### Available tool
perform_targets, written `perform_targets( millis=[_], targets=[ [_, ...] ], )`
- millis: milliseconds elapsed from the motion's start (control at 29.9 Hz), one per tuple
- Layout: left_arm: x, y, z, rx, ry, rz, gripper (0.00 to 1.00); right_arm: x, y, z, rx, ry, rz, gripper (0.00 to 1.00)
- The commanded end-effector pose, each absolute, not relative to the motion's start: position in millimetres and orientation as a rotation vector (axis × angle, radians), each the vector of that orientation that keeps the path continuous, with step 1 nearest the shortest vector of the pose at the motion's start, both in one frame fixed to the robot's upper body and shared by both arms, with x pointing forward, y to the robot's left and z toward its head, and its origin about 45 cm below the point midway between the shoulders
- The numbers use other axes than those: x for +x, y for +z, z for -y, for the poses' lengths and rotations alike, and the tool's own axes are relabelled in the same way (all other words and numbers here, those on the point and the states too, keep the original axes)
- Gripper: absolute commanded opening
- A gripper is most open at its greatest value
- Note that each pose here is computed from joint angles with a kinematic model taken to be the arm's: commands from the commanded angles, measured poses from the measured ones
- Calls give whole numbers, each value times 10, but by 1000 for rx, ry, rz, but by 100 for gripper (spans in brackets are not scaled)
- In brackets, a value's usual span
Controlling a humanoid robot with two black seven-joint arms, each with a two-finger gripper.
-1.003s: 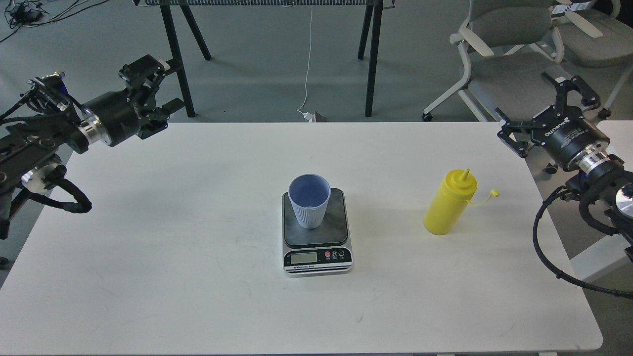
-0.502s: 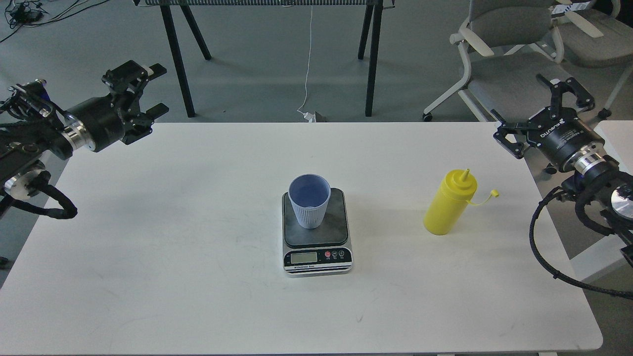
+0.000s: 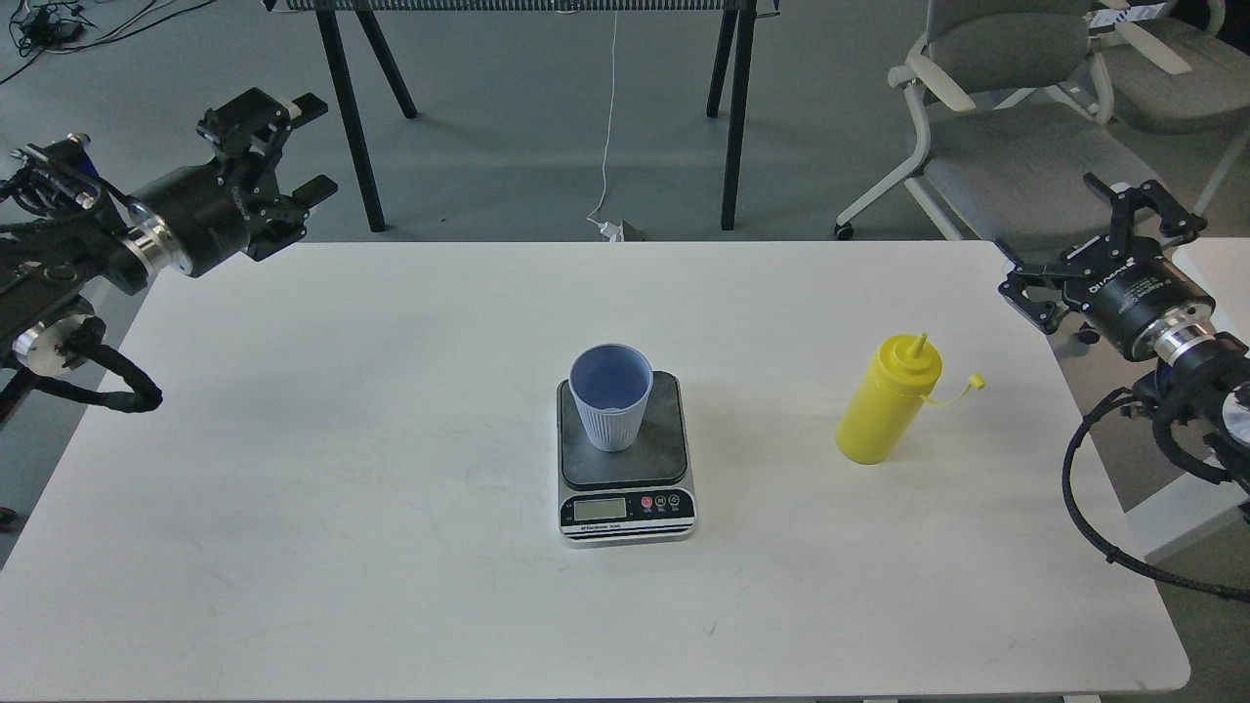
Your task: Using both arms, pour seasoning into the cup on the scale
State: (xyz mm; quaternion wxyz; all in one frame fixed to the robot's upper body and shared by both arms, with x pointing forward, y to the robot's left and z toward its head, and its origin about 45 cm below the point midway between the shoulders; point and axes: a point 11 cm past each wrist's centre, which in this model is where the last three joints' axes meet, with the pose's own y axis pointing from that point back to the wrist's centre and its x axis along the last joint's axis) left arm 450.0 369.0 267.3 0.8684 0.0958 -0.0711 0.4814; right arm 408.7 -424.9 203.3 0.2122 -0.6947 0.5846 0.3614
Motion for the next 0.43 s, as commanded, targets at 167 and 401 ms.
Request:
perform_targets(
  millis=[167, 401],
  targets=[
    [4507, 2660, -3647, 192, 1003, 143, 100, 4018, 1904, 4385, -1911, 1012, -1695, 98],
    [4516, 2648, -3594, 185, 994, 140, 100, 4018, 1904, 4385, -1911, 1012, -1695, 98]
  ],
)
